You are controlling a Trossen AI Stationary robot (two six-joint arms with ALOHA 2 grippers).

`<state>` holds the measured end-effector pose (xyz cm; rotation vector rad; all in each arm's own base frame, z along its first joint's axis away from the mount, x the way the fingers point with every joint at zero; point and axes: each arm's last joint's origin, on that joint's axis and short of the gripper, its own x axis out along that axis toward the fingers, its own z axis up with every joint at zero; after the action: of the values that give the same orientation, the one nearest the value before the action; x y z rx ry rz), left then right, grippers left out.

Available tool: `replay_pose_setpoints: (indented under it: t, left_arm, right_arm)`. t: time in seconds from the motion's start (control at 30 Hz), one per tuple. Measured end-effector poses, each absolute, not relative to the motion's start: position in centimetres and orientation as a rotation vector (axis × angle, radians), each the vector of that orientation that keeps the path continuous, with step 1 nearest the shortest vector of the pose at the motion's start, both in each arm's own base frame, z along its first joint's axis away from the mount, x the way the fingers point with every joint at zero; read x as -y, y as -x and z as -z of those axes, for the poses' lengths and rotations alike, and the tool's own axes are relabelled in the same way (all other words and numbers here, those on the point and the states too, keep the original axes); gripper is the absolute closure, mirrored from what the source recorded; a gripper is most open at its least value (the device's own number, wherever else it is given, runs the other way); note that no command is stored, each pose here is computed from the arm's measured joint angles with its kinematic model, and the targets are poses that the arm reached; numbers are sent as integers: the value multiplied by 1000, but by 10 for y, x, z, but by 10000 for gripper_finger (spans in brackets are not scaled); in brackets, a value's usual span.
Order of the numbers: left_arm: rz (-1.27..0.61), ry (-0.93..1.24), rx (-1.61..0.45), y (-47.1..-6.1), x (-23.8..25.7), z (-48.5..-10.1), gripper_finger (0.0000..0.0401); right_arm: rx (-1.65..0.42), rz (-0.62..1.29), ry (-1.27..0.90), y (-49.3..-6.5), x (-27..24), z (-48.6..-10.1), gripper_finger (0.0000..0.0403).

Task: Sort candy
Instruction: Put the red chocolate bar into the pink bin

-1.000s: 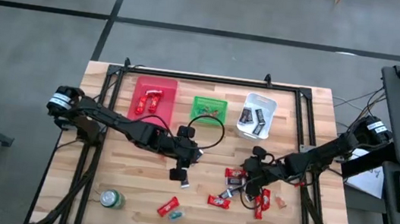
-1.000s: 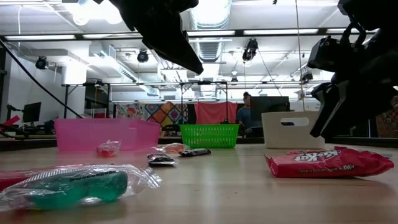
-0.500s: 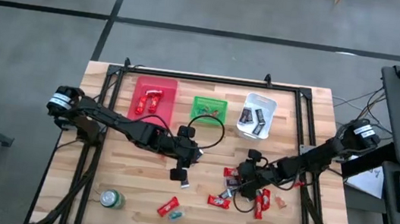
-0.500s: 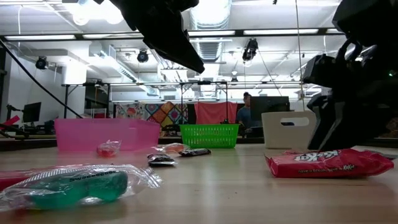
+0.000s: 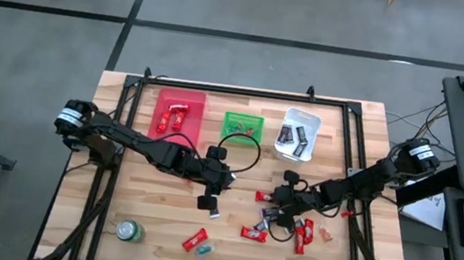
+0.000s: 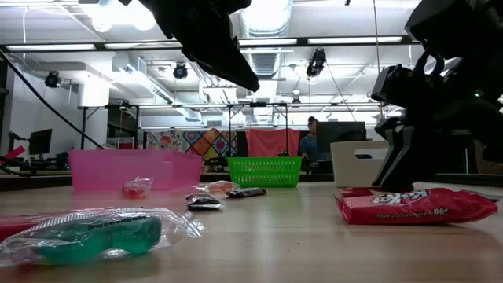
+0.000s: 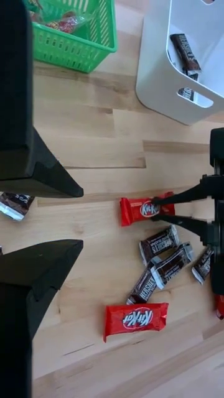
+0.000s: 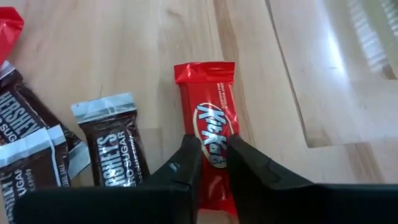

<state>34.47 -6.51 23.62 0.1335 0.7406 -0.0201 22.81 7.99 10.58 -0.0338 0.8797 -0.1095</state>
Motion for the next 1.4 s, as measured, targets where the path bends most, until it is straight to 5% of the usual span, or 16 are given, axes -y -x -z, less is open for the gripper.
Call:
replay_pose_setpoints:
  t: [0.4,0.87,1.27,1.4]
  left_arm:
    - [35,-151,-607,-350,66,-235,299]
    - [50,-214,-436,-346,64,-217,285]
    - [-32,-242,-305,-330,57,-192,225]
    - [-35,-239,-292,-324,55,-186,224]
  right_arm:
    - [-843,195,-98,-231,-64,-115,393]
    - [-772,237,-608,-247,-24,-123,395]
    - [-669,168,-723,-256,-16,-132,395]
    - [-635,139,-612,-258,-17,-135,394]
